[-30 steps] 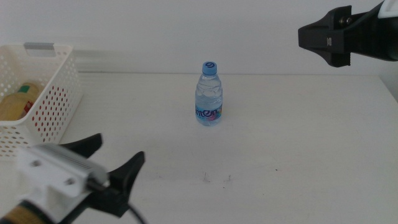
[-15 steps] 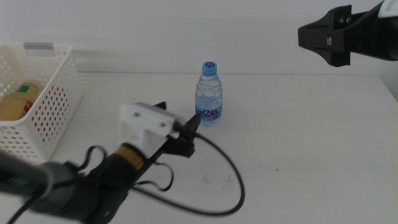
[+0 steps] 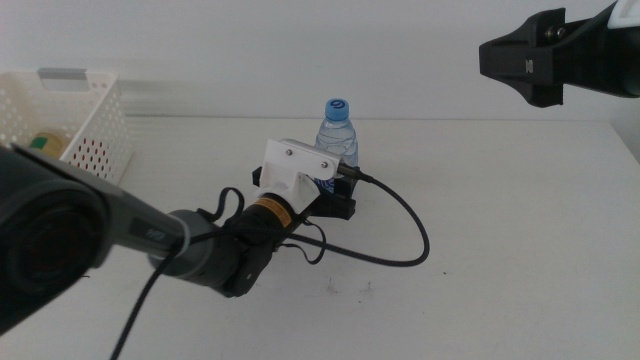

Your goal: Use arms to grab the bottles and put them into the dustbin to the left of the table.

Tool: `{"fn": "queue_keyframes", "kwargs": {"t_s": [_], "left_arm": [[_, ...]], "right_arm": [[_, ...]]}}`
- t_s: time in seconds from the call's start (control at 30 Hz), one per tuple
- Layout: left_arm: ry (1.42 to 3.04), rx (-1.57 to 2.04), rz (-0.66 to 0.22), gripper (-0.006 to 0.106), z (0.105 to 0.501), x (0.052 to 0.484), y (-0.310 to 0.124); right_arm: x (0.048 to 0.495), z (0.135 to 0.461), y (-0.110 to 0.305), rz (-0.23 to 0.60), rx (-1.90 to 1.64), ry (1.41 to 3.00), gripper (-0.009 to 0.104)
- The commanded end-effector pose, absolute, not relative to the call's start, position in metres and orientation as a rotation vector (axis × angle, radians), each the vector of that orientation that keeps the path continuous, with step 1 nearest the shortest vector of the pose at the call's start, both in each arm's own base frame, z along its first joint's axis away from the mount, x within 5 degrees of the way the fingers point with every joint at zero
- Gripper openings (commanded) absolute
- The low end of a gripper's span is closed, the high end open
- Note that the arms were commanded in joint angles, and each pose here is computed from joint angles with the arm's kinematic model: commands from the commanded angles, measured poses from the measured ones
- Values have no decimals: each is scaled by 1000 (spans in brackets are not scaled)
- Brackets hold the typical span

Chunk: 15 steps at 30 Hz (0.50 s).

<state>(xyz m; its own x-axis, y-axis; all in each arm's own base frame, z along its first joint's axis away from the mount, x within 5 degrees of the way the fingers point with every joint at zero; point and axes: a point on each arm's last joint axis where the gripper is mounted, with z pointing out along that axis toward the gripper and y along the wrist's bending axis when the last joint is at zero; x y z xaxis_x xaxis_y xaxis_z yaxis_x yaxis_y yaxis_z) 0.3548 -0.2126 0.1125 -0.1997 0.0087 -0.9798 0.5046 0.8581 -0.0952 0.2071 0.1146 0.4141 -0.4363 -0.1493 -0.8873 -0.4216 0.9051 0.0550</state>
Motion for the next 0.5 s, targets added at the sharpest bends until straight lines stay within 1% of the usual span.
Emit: {"fn": "queue_keyframes", "kwargs": {"t_s": [0.0, 0.47], "left_arm": [[1743, 372, -469, 94, 106, 363, -217], [1714, 360, -461, 93, 87, 403, -239]], "right_arm": [[206, 417, 114, 322, -419, 2002, 90], [206, 417, 114, 322, -419, 2002, 90]]}}
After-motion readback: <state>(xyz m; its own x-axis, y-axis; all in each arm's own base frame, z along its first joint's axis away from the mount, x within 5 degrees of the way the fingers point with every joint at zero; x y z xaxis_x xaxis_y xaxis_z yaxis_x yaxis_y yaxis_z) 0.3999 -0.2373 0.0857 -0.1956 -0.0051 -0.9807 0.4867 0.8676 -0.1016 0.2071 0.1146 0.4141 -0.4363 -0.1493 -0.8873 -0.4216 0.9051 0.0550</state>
